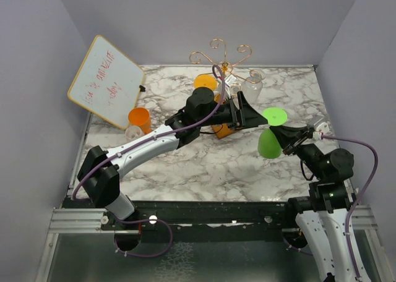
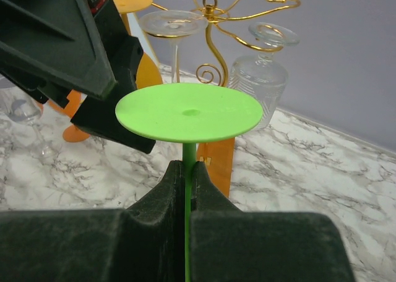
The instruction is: Place the wine glass upside down on the wine glass rack
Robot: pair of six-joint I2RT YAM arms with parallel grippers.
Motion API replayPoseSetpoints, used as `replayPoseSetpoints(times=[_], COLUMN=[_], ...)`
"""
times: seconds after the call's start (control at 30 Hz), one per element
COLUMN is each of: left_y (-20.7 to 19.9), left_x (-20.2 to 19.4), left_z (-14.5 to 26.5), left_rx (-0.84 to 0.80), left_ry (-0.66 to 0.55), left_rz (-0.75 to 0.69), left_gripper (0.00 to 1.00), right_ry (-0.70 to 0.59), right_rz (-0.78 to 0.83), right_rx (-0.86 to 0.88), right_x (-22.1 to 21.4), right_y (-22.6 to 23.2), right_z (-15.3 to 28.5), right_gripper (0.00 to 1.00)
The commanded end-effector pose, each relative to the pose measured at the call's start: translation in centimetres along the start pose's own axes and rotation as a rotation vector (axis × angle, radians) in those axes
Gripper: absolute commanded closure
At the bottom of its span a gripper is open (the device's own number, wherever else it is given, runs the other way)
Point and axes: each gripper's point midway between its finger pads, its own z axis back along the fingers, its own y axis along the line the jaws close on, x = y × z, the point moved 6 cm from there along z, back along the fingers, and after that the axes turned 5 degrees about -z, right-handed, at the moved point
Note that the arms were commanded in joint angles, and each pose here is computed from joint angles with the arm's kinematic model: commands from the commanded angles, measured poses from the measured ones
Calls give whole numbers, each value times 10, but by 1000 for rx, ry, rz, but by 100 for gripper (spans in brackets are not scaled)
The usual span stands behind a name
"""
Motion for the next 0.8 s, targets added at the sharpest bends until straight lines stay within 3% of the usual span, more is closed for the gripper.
replayPoseSetpoints(times=[0.0, 0.17, 0.23, 0.6, 0.77], left_y=[-29, -32, -32, -31, -31], left_x=[13, 14, 15, 9, 5], left_z=[2, 4, 4, 2, 1], left_rx=[-112, -123, -125, -148, -169], left_ry=[-13, -31, -35, 14, 53], left_rz=[7, 6, 14, 111, 127], left_gripper=[24, 12, 12, 63, 81], right_ry=[-12, -8, -9, -37, -42], right_rz=[18, 15, 19, 53, 59], right_rx=[73, 87, 105, 177, 186], right_x=[-4, -7, -7, -7, -6], right_y=[6, 8, 10, 19, 20], right_z=[-2, -2, -2, 2, 3], right_gripper=[99, 99, 99, 99, 99])
